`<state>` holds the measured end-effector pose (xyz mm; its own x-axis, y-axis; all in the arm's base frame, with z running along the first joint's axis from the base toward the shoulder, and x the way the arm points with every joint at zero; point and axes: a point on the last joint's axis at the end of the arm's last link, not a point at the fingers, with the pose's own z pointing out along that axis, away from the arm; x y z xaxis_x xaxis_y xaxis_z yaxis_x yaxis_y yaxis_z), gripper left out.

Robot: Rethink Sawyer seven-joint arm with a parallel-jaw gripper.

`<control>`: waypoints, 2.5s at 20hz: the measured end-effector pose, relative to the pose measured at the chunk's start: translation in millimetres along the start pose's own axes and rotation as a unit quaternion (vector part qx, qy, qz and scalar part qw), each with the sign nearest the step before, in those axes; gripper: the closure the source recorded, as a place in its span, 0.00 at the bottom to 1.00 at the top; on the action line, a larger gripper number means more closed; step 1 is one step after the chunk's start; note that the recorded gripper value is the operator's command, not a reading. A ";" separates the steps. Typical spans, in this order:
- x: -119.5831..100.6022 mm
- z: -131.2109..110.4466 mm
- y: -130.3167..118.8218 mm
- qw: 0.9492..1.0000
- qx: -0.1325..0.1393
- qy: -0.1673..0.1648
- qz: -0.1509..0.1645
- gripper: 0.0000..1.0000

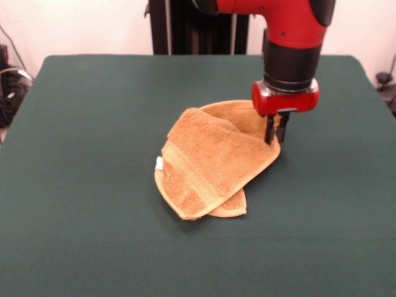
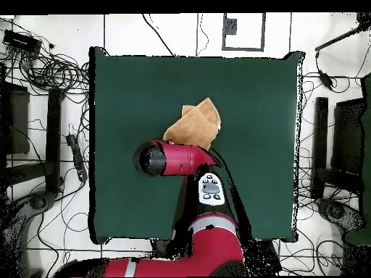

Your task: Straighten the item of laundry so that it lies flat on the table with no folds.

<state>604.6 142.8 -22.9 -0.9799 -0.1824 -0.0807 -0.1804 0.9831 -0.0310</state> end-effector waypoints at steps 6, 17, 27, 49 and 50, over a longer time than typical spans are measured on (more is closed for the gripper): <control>-2.5 -1.0 4.4 1.000 -0.003 0.000 0.007 1.00; -3.6 -2.4 9.5 1.000 -0.004 0.000 0.014 1.00; -2.6 -6.8 32.4 1.000 0.002 0.002 0.012 1.00; -2.5 -12.7 44.7 1.000 0.017 0.002 0.024 1.00; -2.5 -12.9 44.4 1.000 0.018 0.002 0.025 1.00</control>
<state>597.9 187.1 -11.3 -0.9880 -0.1327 -0.0785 -0.1280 0.9898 -0.0622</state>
